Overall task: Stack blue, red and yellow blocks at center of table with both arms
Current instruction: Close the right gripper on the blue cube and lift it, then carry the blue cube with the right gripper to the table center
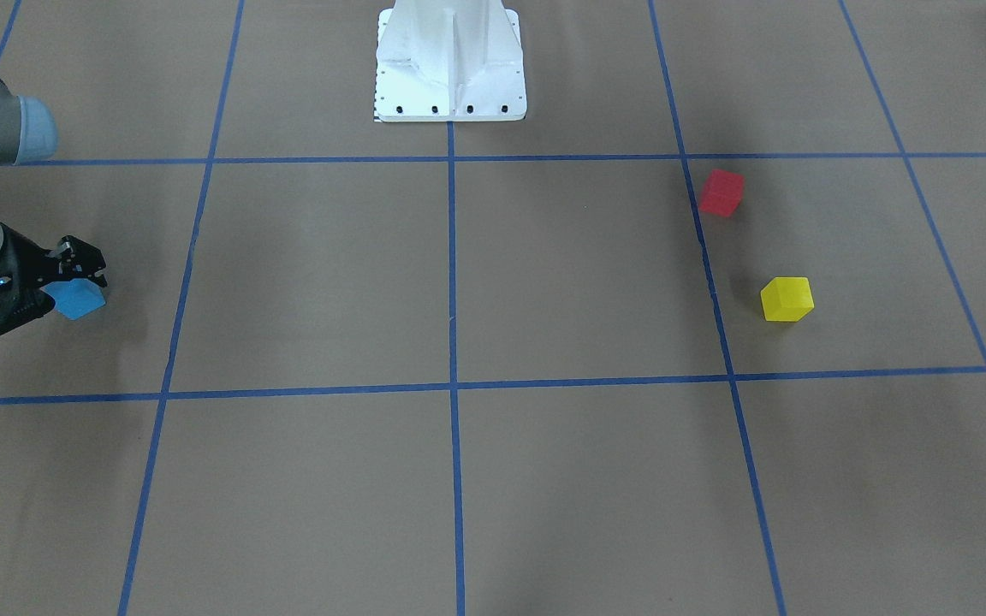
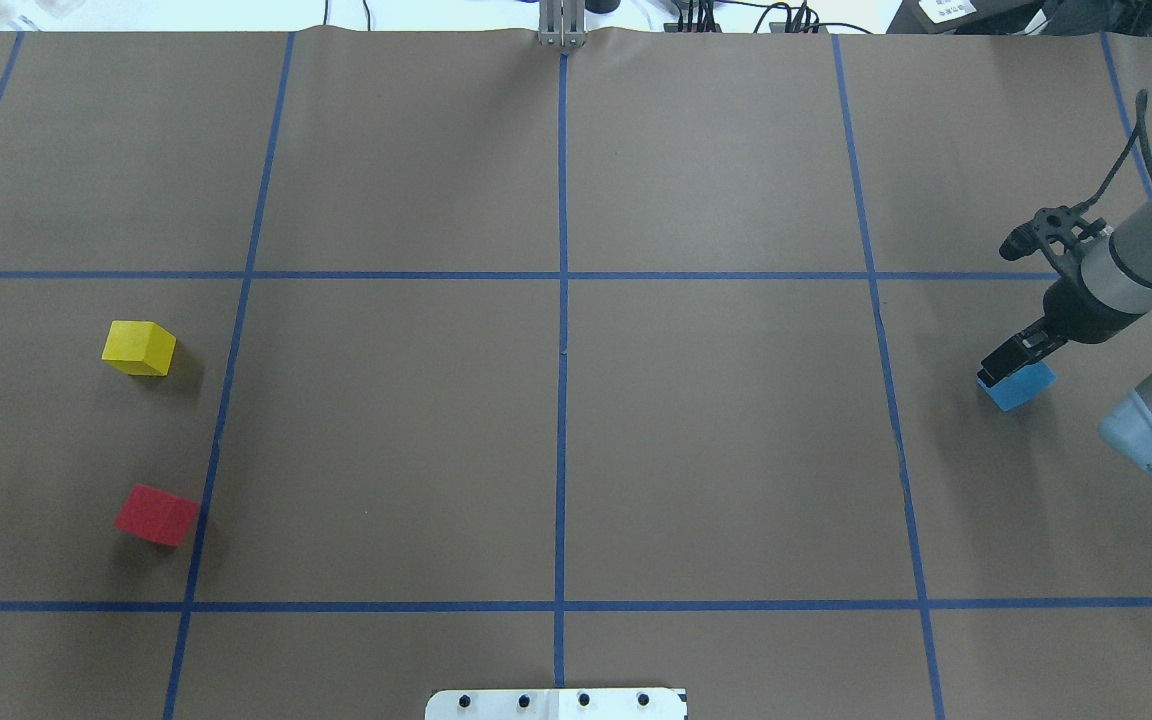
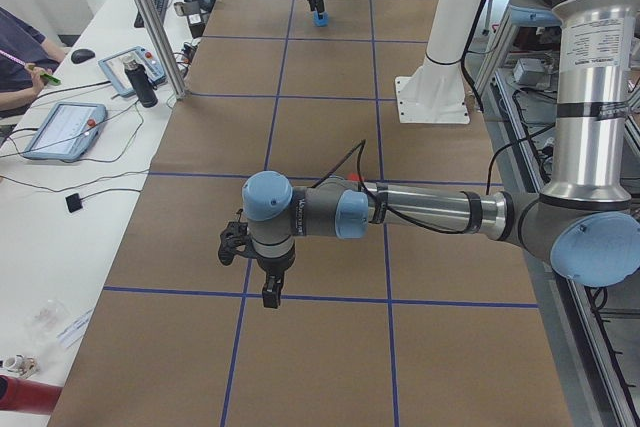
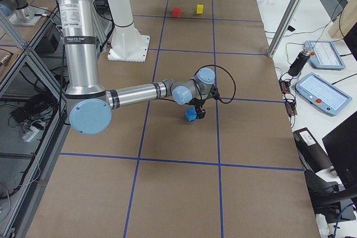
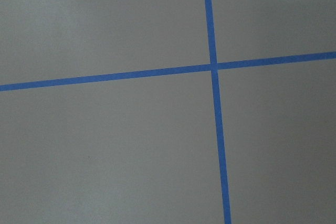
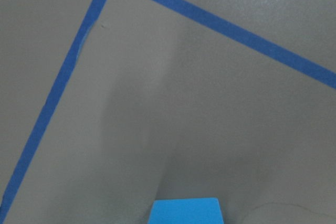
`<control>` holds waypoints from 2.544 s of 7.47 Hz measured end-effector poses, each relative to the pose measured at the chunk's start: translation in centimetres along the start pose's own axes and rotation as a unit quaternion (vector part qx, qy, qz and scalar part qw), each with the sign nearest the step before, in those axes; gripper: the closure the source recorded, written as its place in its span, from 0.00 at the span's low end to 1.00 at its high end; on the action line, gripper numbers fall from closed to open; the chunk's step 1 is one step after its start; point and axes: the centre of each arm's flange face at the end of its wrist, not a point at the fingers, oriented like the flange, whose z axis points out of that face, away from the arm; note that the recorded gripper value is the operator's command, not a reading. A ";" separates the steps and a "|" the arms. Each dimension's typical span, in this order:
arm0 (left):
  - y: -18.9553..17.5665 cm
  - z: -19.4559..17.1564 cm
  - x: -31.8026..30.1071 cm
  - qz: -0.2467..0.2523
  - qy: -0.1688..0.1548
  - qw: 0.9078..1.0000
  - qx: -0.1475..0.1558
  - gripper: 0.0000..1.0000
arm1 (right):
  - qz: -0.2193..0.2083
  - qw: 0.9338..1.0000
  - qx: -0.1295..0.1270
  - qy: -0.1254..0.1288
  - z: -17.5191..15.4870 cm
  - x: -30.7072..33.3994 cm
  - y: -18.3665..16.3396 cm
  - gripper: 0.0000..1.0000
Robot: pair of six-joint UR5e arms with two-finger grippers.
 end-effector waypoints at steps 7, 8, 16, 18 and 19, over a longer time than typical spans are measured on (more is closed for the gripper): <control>-0.2 -0.2 0.1 0.002 0.000 1.000 0.002 0.00 | 0.020 1.000 0.014 -0.009 -3.7 0.4 -2.5 1.00; -0.4 -0.2 0.2 0.003 0.000 1.000 0.003 0.00 | 0.036 0.999 0.011 -0.007 -6.2 -1.1 -6.0 1.00; -1.4 -1.9 2.2 0.038 0.000 0.999 0.037 0.00 | 0.267 0.963 -0.018 -0.020 -9.1 -31.9 -32.1 1.00; -1.4 -1.7 2.2 0.037 0.004 0.999 0.036 0.00 | 0.260 0.966 -0.011 -0.001 -5.9 -37.3 -32.7 1.00; -1.5 -1.7 2.3 0.038 0.005 0.999 0.036 0.00 | 0.250 0.968 -0.010 0.007 -4.1 -39.2 -32.2 1.00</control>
